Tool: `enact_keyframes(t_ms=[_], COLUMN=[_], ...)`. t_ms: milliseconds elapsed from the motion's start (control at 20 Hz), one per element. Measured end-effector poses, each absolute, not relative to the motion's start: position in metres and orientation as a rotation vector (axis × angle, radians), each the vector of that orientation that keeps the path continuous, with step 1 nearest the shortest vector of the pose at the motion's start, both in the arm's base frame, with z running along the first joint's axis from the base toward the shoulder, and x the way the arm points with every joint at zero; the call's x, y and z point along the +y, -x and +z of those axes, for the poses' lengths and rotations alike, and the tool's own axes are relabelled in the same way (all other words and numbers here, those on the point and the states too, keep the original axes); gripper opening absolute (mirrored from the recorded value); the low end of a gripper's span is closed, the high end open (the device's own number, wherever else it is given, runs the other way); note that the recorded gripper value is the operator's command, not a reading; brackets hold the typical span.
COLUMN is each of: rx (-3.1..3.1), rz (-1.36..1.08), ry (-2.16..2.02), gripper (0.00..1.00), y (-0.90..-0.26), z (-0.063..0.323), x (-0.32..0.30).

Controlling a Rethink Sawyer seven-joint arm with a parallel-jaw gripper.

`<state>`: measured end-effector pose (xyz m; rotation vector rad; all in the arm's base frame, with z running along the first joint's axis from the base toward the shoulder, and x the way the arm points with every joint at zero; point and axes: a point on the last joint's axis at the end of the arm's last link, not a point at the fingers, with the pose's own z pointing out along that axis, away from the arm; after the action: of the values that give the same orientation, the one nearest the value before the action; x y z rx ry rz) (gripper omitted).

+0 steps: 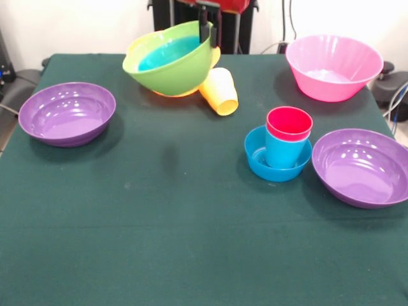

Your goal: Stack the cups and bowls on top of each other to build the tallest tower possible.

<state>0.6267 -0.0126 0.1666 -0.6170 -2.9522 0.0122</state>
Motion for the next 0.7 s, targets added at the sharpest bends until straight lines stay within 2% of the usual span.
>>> enact_keyframes(t_ms=[700], rx=[-2.925], rz=[0.087], ry=[0.444], gripper=[0.0], y=[-0.633], z=[0.179], x=[0.058])
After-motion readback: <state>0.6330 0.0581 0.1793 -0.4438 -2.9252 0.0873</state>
